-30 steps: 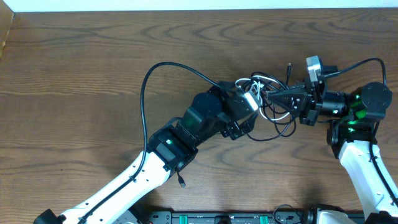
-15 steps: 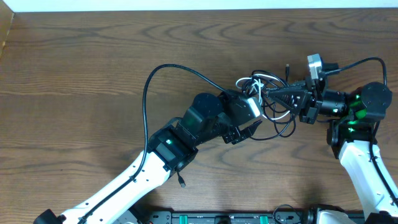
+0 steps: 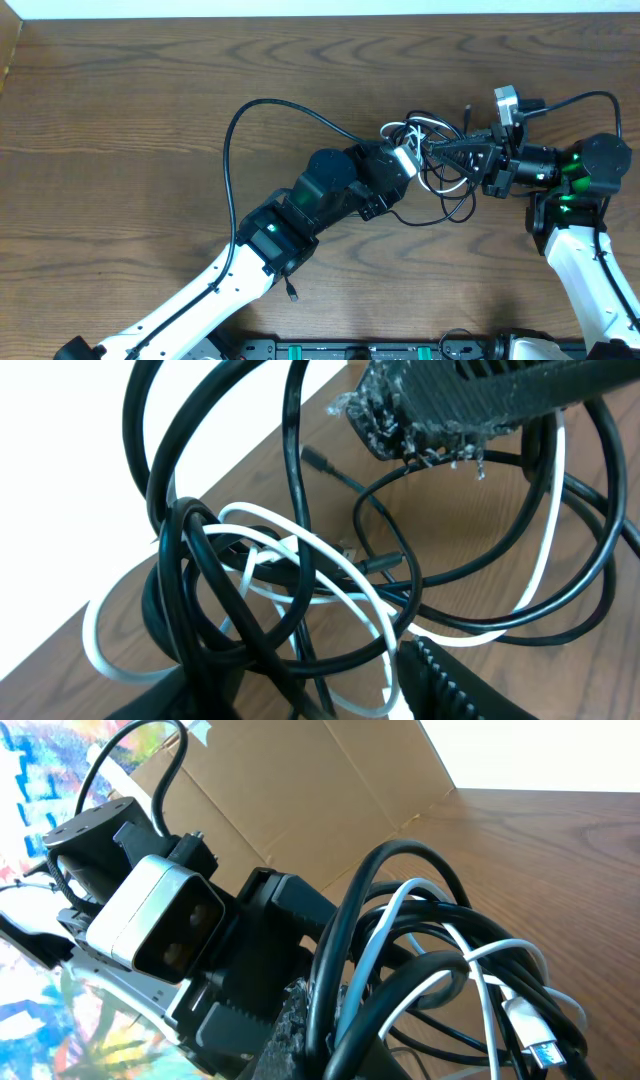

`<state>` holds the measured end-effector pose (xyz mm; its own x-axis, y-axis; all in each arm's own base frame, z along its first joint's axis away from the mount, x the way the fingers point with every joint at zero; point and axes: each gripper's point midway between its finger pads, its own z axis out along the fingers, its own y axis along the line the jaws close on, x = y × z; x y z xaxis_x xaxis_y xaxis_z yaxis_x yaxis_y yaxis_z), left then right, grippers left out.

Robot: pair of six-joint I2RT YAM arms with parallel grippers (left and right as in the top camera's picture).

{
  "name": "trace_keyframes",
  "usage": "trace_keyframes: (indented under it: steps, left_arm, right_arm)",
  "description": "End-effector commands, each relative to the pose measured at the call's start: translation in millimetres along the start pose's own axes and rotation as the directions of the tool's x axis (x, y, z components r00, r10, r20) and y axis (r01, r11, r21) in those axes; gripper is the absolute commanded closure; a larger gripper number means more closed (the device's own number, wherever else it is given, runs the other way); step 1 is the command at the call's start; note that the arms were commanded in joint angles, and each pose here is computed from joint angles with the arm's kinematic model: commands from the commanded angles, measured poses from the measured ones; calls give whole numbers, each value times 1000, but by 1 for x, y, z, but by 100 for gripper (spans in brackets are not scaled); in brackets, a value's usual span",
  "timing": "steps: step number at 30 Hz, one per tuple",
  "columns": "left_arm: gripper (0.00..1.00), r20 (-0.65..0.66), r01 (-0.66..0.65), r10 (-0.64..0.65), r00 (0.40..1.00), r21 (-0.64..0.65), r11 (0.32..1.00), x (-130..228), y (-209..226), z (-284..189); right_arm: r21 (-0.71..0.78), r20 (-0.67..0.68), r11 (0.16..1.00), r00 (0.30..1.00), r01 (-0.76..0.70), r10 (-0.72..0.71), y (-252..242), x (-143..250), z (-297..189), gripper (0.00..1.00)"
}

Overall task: Untangle cables
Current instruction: 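Grasp a black cable loop with the right gripper beside the left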

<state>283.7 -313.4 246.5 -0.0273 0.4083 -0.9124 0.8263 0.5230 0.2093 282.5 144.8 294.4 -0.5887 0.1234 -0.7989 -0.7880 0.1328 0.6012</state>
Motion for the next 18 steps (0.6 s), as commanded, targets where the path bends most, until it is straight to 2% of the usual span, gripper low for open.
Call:
trace_keyframes:
  steps: [1, 6, 10, 12, 14, 17, 18]
  left_arm:
    - [54, 16, -3, 4, 1000, -38, 999, -10, 10, 0]
    - [59, 14, -3, 3, 1000, -38, 999, -9, 10, 1]
    - [68, 26, -4, 5, 1000, -47, 999, -12, 11, 1]
    - [78, 8, -3, 4, 1000, -108, 994, -9, 22, 0]
    - [81, -2, -3, 2, 1000, -143, 990, -7, 28, -1]
    - [81, -4, -3, 2, 1000, -150, 989, -7, 29, -1]
    - [87, -4, -3, 2, 1000, -150, 989, -7, 29, -1]
  right_arm:
    - [1, 7, 1000, 1000, -4, 4, 3, -4, 2, 99]
    - [-5, 6, 1000, 1000, -4, 4, 6, -6, 2, 99]
    - [-14, 0, 1000, 1000, -1, 1, 8, -5, 5, 99]
    - [-15, 0, 1000, 1000, 5, -5, 8, -5, 5, 99]
    - [-15, 0, 1000, 1000, 5, -5, 8, -5, 5, 99]
    - [-15, 0, 1000, 1000, 2, -2, 8, -5, 5, 99]
    - [-15, 0, 1000, 1000, 2, -2, 8, -5, 5, 99]
